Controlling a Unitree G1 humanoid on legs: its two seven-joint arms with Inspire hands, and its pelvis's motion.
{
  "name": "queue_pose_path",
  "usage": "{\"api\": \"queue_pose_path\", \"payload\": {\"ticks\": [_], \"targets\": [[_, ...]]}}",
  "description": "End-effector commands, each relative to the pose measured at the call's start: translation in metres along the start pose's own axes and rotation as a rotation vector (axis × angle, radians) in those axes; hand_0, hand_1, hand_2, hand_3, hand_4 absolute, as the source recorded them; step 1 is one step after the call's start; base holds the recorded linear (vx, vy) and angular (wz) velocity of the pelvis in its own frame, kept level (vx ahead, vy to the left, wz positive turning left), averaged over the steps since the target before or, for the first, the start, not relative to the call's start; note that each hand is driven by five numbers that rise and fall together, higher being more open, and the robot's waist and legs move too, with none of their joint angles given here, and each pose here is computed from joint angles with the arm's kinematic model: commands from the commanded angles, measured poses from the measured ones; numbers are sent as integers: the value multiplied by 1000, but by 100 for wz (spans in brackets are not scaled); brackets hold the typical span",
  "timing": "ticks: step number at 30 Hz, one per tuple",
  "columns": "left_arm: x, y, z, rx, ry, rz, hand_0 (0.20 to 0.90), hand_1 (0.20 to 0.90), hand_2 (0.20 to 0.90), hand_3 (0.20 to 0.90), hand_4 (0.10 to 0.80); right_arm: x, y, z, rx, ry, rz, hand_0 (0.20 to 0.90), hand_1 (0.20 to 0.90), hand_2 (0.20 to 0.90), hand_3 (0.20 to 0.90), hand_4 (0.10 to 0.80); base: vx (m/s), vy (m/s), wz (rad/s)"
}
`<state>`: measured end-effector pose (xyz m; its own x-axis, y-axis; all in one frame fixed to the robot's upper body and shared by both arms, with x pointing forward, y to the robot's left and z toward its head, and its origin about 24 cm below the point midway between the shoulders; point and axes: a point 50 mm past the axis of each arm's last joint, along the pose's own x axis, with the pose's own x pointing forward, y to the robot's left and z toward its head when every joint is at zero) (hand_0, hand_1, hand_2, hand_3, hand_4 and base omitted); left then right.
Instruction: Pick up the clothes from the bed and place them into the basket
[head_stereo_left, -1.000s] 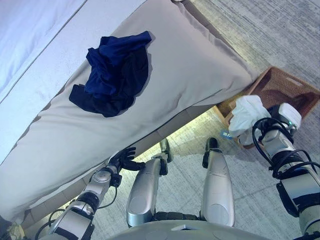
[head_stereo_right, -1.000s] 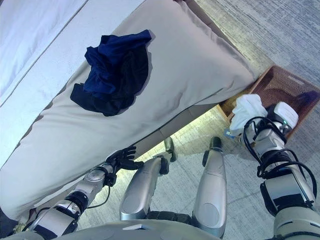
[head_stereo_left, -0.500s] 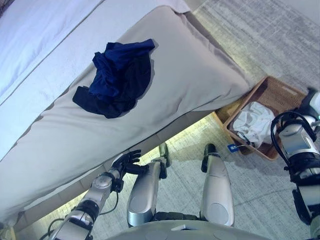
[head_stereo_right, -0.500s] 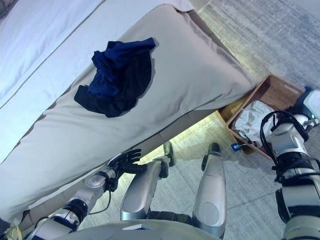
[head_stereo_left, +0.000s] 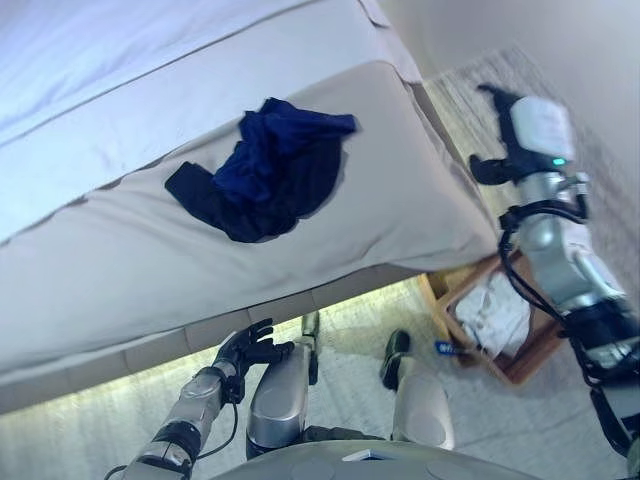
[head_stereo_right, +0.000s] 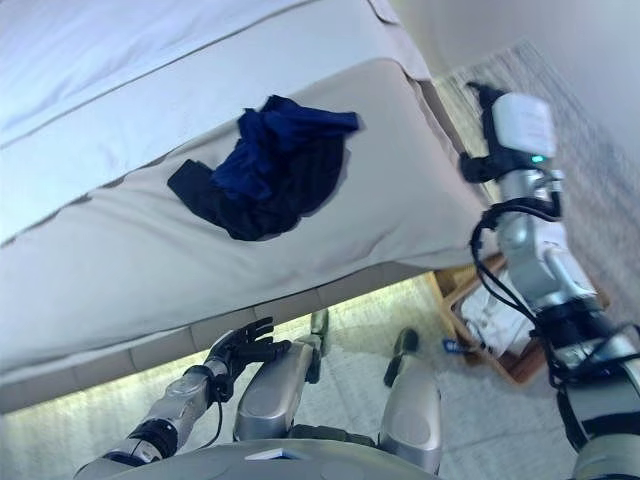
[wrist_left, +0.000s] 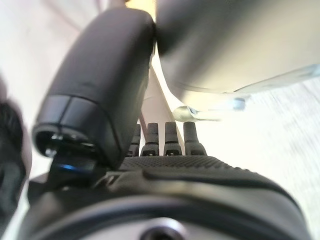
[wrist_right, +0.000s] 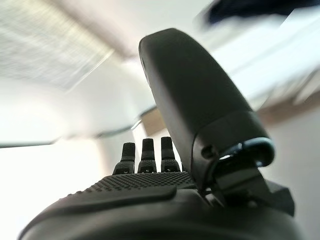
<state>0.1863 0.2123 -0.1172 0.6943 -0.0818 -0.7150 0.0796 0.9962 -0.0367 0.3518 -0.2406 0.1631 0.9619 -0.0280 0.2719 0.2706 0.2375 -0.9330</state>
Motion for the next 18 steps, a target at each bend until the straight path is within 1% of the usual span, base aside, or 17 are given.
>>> {"api": "queue_pose_path", "payload": {"ticks": [1, 2, 6, 8, 11, 14, 18], "targets": [[-22, 49, -19, 84, 102, 114, 900, 900, 900, 900, 800, 47, -68, 33, -14, -82, -224, 900, 900, 900, 900, 800, -64, 105, 69], [-21, 58, -7, 80, 83, 132, 900, 900, 900, 900, 800, 64, -80, 34, -38, -16, -230, 900, 900, 900, 900, 800, -71, 66, 64], [-20, 67, 9, 59, 45, 150, 900, 900, 900, 900, 800, 83, -96, 37, -34, 102, -227, 900, 900, 900, 900, 800, -110, 75, 61], [-20, 66, 10, 36, 24, 153, 900, 900, 900, 900, 800, 87, -94, 29, 11, 194, -193, 900, 900, 900, 900, 800, -82, 64, 48], [-21, 65, 6, 24, 8, 148, 900, 900, 900, 900, 800, 88, -90, 19, 59, 269, -171, 900, 900, 900, 900, 800, -35, 22, 43], [-22, 63, 4, 9, -4, 137, 900, 900, 900, 900, 800, 88, -86, 16, 80, 302, -162, 900, 900, 900, 900, 800, -25, 15, 32], [-22, 59, 0, -1, -30, 112, 900, 900, 900, 900, 800, 87, -82, 10, 80, 373, -131, 900, 900, 900, 900, 800, -43, 31, 14]]}}
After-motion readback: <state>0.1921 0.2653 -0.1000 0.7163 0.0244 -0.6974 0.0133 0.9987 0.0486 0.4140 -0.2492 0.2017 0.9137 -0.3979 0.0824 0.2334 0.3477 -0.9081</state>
